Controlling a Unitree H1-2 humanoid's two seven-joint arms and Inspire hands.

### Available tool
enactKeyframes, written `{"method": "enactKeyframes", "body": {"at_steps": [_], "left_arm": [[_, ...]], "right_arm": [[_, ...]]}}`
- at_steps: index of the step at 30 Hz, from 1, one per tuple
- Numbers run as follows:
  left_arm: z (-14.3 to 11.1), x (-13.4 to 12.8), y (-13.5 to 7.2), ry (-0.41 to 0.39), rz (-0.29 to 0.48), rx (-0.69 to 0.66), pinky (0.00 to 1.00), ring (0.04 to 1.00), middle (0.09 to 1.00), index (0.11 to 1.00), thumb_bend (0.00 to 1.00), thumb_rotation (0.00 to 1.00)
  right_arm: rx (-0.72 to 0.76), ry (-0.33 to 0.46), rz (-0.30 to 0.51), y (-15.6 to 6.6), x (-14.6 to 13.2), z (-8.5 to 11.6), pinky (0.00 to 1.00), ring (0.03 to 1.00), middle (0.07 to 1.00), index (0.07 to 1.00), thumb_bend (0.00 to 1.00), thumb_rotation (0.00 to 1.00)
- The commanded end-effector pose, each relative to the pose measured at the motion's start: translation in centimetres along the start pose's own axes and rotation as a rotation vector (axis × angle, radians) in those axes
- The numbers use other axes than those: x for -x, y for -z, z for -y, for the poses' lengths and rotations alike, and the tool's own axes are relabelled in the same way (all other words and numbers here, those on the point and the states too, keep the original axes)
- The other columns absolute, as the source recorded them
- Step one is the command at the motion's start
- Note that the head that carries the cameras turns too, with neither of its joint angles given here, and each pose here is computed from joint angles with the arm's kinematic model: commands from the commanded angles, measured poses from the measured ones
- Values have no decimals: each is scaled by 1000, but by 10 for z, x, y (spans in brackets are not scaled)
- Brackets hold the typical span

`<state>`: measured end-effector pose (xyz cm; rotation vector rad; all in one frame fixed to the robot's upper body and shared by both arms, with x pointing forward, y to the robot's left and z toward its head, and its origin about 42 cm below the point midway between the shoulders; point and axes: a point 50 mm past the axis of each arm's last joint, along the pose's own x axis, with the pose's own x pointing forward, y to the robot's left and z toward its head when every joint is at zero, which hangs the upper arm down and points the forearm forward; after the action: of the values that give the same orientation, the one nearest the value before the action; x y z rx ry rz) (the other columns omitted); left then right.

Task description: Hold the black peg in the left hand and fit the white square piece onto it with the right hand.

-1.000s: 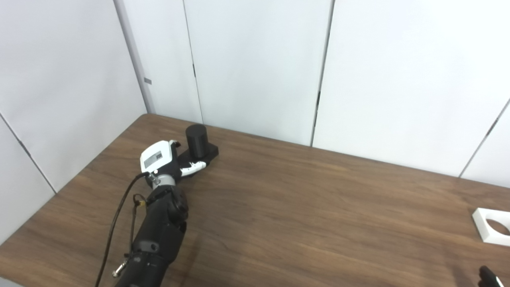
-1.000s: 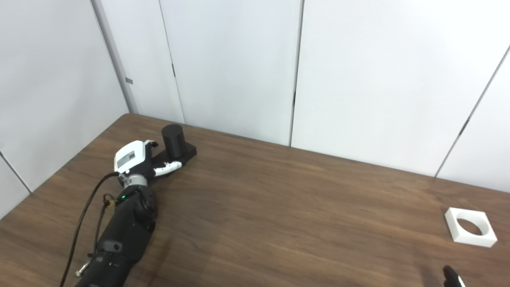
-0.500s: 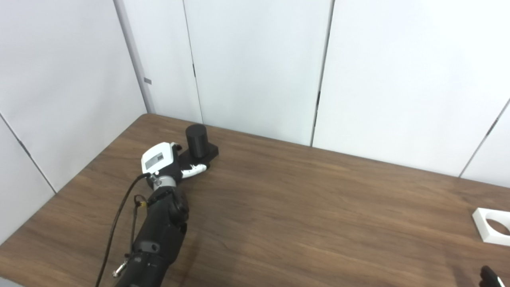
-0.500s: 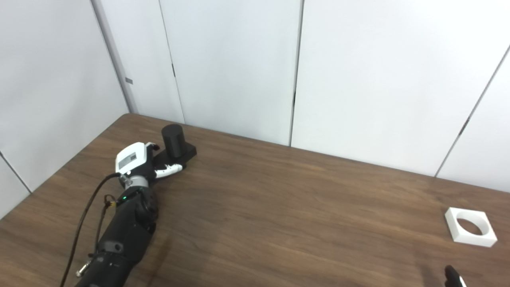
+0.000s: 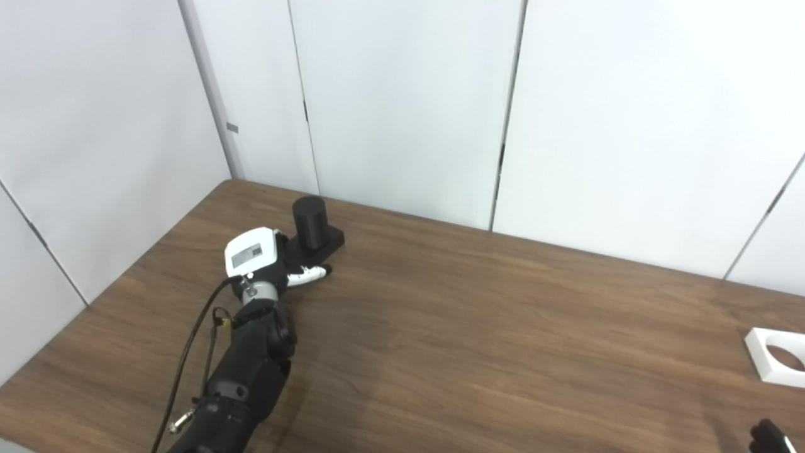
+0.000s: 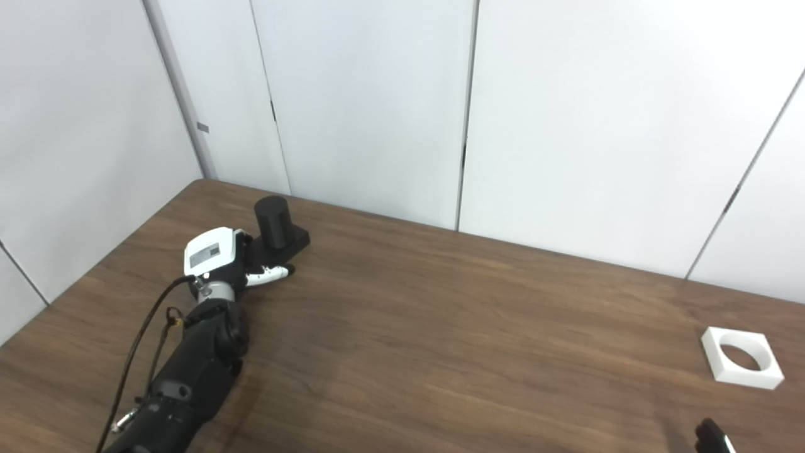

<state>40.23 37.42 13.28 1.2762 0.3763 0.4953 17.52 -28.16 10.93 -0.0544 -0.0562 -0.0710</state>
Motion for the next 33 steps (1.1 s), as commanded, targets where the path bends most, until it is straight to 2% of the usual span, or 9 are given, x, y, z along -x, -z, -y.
{"method": "enactKeyframes", "body": {"at_steps": [1, 3, 6, 7, 10, 17, 25, 29, 33], "left_arm": [[-24, -15, -1, -100, 10, -20, 933, 933, 882, 730, 854, 521], [-24, -15, -1, -119, 10, 0, 924, 920, 867, 694, 838, 489], [-25, -14, -1, -165, 24, 66, 889, 876, 816, 573, 796, 342], [-25, -14, 0, -178, 31, 85, 881, 864, 796, 522, 633, 188], [-25, -14, 1, -205, 51, 135, 880, 850, 765, 486, 532, 82], [-25, -12, 4, -224, 72, 182, 868, 830, 734, 482, 519, 48], [-27, -6, 4, -204, 87, 211, 856, 840, 754, 484, 518, 49], [-31, 3, 3, -180, 123, 232, 860, 848, 769, 486, 516, 50], [-40, 20, 1, -159, 181, 296, 819, 861, 785, 488, 513, 55]], "right_arm": [[-7, 15, 15, 1, 1, -2, 1000, 975, 950, 933, 647, 1000], [-6, 15, 18, 1, 1, -1, 1000, 973, 949, 934, 641, 1000], [-16, 15, 14, 1, 0, -1, 1000, 982, 953, 934, 639, 1000], [-15, 16, 13, 1, 0, -2, 1000, 982, 953, 933, 637, 1000], [-5, 17, 14, 1, 0, -1, 1000, 979, 949, 932, 631, 1000], [7, 17, 16, 2, 0, -2, 1000, 977, 950, 935, 625, 1000], [5, 19, 15, 1, 1, -4, 1000, 978, 940, 921, 627, 1000], [7, 24, 14, -1, 2, -6, 1000, 972, 936, 919, 619, 1000], [14, 30, 10, -2, 3, -8, 1000, 975, 936, 925, 587, 1000]]}}
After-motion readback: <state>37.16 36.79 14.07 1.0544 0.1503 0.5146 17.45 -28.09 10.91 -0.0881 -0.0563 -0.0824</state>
